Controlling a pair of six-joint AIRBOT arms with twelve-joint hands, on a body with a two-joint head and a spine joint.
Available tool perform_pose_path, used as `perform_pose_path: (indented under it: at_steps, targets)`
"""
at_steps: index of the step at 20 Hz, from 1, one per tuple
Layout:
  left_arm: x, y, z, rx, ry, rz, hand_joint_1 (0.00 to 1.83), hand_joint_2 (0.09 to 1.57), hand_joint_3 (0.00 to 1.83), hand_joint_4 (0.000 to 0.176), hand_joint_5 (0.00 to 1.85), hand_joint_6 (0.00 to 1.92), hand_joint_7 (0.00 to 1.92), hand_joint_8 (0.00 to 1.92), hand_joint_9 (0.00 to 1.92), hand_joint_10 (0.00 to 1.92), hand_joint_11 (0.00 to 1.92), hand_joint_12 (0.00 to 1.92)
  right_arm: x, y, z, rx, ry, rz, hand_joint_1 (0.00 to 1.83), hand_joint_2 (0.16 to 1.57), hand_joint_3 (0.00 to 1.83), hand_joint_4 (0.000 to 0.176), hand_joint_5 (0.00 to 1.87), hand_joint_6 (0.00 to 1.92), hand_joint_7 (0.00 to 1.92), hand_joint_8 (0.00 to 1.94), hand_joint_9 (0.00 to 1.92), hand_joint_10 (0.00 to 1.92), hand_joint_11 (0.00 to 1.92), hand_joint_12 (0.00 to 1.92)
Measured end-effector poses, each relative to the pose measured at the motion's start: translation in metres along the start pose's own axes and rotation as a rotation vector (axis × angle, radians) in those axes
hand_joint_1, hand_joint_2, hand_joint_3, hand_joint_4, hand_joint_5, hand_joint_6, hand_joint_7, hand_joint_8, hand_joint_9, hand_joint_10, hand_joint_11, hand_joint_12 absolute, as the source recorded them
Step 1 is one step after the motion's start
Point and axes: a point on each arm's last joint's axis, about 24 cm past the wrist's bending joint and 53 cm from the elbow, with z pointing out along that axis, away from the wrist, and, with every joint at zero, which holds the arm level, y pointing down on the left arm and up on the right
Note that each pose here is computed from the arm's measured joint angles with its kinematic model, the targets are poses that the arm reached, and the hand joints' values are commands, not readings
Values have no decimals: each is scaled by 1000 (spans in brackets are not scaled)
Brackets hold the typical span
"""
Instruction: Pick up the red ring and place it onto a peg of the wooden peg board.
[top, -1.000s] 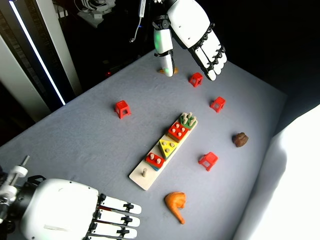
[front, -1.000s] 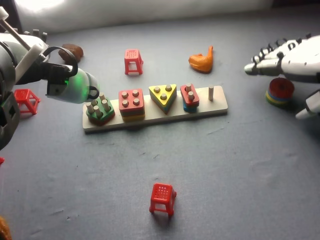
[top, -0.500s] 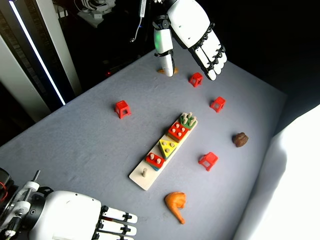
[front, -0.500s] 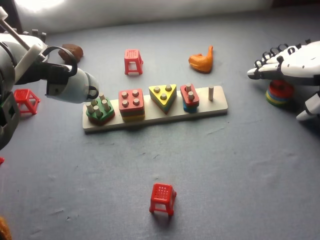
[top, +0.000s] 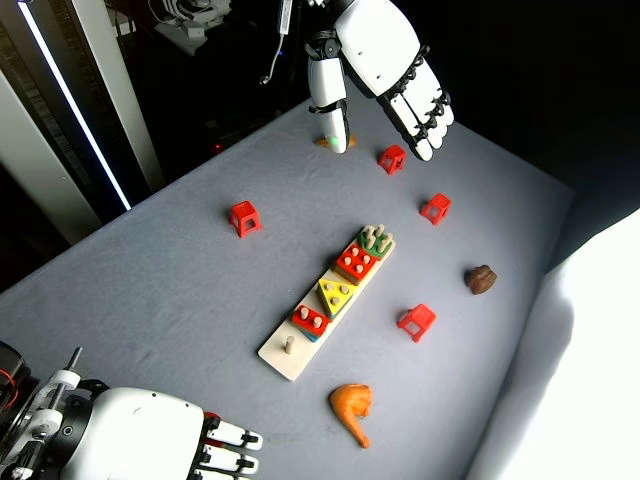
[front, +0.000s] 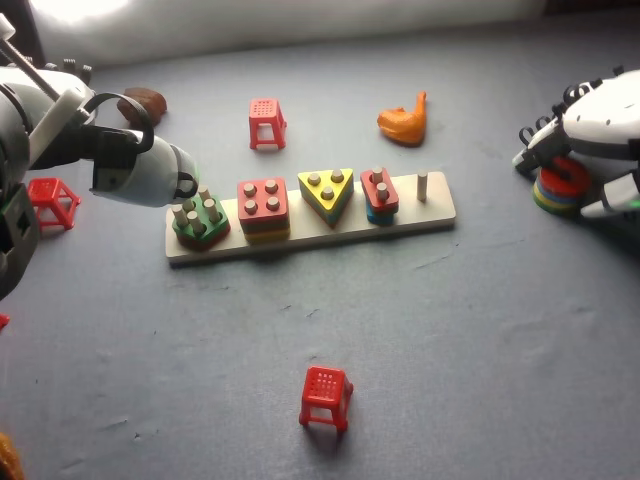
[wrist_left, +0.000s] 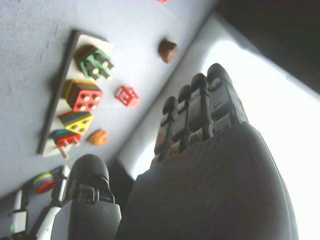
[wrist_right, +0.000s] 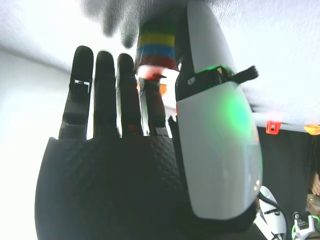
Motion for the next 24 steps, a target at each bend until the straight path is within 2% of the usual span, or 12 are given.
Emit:
perform_pose_path:
  at_steps: [2,4,5,6,7,8,10,11,13,19,24]
  targets:
    - [0,1,0,-2,0,1,0,1188,0,0,0,0,0,0,0,0,0,0,-2,1,0,-4,-8,1,1249,1063,0,0,774,33,843,22,818,70,374,1171]
    - [0,0,0,-2,-1,0,0,1193,2,0,0,0,0,0,0,0,0,0,-4,2,0,-7,-16,1,1237,1061,0,0,875,23,949,14,907,52,457,1123]
    - [0,0,0,-2,-1,0,0,1192,2,0,0,0,0,0,0,0,0,0,-5,2,0,-9,-20,1,1240,1078,11,0,927,798,1093,634,1062,36,578,1057]
    - [0,0,0,-2,-1,0,0,1189,0,0,0,0,0,0,0,0,0,0,-6,2,0,-10,-23,3,1226,1101,0,4,953,958,1070,827,1175,65,635,1127]
    - [0,0,0,-2,-1,0,0,1187,0,0,0,0,0,0,0,0,0,0,-6,3,0,-12,-26,9,1231,1089,0,19,1005,919,1097,817,1240,87,682,1150]
    - [0,0,0,-2,-2,0,0,1188,0,0,0,0,0,0,0,0,0,0,-7,3,0,-12,-26,13,1231,1085,0,27,1027,900,1096,822,1267,97,711,1163]
    - [0,0,0,-1,-2,0,0,1186,0,0,0,0,0,0,0,0,0,0,-7,9,1,-18,-17,22,1236,1074,3,22,1038,876,1122,788,1293,104,743,1170]
    - [0,0,0,-1,-2,0,0,1190,1,0,0,0,0,0,0,0,0,0,-9,16,0,-31,-17,29,1241,1072,0,13,1043,854,1138,771,1300,98,776,1125]
    - [-1,1,0,-2,-3,1,0,1199,5,0,0,0,0,0,0,0,0,0,-19,31,-2,-61,-40,40,1236,1081,3,9,1014,890,1115,818,1281,84,761,1122]
    - [-2,1,0,-4,-6,-2,0,1199,4,0,0,0,0,0,0,0,0,0,-41,75,3,-146,-88,68,1231,1087,0,24,1016,913,1087,841,1265,68,709,1183]
    - [-2,1,0,-4,-6,-2,0,1192,0,0,0,0,0,0,0,0,0,0,-36,118,15,-221,-88,79,1232,1087,1,19,1007,924,1094,833,1273,71,723,1170]
